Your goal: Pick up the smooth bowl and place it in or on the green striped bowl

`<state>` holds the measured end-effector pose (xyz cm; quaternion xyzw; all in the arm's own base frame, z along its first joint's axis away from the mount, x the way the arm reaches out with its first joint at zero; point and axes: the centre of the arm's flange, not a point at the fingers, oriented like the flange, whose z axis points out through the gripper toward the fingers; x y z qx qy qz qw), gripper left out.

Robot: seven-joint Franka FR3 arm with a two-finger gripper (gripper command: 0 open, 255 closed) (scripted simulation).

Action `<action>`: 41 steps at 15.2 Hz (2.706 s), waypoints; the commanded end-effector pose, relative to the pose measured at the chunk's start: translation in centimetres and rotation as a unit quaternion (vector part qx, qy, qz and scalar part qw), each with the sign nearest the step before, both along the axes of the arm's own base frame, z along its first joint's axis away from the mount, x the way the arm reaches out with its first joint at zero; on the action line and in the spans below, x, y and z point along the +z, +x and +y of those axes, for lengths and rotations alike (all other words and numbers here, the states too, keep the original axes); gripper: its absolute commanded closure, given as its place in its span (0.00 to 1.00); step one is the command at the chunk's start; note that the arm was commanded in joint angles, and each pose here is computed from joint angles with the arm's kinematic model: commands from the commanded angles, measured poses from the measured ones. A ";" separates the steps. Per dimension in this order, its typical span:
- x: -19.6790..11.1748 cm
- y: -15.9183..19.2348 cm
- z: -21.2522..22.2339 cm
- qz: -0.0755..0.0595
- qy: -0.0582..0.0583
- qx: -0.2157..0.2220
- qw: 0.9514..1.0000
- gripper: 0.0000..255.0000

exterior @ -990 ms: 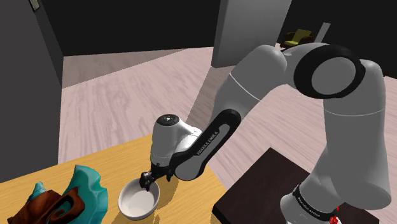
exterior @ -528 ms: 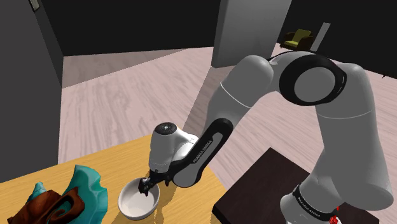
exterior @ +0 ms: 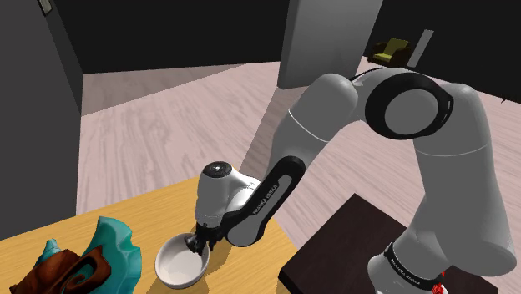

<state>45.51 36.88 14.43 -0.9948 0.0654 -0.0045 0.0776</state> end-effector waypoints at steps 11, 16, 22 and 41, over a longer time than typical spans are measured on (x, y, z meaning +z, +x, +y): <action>1.6 0.0 0.0 0.000 0.000 0.000 1.000 1.00; 4.2 0.0 0.0 0.000 0.000 0.000 1.000 1.00; 7.4 0.0 0.0 0.000 0.000 0.000 1.000 1.00; 17.1 0.0 0.0 0.000 0.000 0.000 1.000 1.00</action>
